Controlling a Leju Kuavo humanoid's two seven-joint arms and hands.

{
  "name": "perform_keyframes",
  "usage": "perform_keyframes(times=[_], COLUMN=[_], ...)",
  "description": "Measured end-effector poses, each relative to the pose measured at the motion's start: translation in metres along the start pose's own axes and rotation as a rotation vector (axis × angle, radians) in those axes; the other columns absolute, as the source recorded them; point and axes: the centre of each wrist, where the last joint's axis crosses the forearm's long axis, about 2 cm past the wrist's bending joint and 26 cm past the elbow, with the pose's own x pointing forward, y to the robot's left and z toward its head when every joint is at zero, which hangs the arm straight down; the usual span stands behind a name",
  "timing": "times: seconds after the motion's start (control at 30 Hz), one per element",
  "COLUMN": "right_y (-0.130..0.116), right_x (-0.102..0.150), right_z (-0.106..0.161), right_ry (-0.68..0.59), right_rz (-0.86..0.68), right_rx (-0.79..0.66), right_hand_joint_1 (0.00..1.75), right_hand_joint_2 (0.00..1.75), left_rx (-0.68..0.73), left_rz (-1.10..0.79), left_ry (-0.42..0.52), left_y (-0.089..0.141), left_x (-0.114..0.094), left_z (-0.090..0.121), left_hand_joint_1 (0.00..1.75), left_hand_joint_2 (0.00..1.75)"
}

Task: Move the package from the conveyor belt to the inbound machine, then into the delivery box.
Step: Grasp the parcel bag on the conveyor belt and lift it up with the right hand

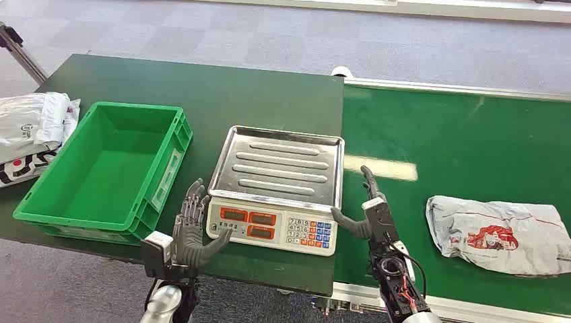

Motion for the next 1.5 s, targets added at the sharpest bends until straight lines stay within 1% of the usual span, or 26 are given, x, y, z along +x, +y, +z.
perform_keyframes(times=[0.17,0.57,0.7,0.8,0.9,1.03,1.17,1.23,1.3,1.37,1.5], right_y=[-0.016,-0.026,-0.032,-0.048,-0.077,-0.119,-0.156,-0.172,-0.184,-0.192,-0.200], right_x=[0.001,-0.001,-0.001,-0.002,-0.006,-0.012,-0.018,-0.022,-0.025,-0.028,-0.031], right_z=[-0.005,-0.006,-0.007,-0.009,-0.009,-0.001,0.011,0.020,0.029,0.035,0.042], right_ry=[-0.012,-0.012,0.020,0.101,0.211,0.399,0.637,0.727,0.785,0.821,0.877], right_rz=[0.139,0.182,0.249,0.342,0.447,0.580,0.711,0.733,0.740,0.745,0.743], right_rx=[-0.057,-0.052,-0.072,-0.110,-0.176,-0.286,-0.400,-0.433,-0.443,-0.441,-0.442], right_hand_joint_1=[0.00,0.00,0.00,0.00,0.00,0.00,0.00,0.00,0.00,0.00,0.00], right_hand_joint_2=[1.75,1.75,1.75,1.75,1.75,1.75,1.75,1.75,1.75,1.75,1.75], left_rx=[0.003,0.006,0.005,0.001,0.001,0.003,-0.006,-0.009,-0.012,-0.015,-0.013], left_rz=[-0.003,-0.006,-0.006,-0.004,-0.004,-0.009,-0.011,-0.010,-0.010,-0.010,-0.010], left_ry=[0.001,0.000,0.000,-0.002,-0.004,-0.002,-0.001,0.000,0.000,-0.001,-0.003], left_y=[0.001,0.002,0.003,0.003,0.004,0.006,0.007,0.006,0.006,0.006,0.005], left_x=[0.001,0.002,0.002,0.003,0.004,0.006,0.006,0.006,0.006,0.006,0.006], left_z=[0.004,0.006,0.007,0.007,0.010,0.014,0.015,0.015,0.015,0.014,0.013], left_hand_joint_1=[0.00,0.00,0.00,0.00,0.00,0.00,0.00,0.00,0.00,0.00,0.00], left_hand_joint_2=[1.75,1.75,1.75,1.75,1.75,1.75,1.75,1.75,1.75,1.75,1.75])
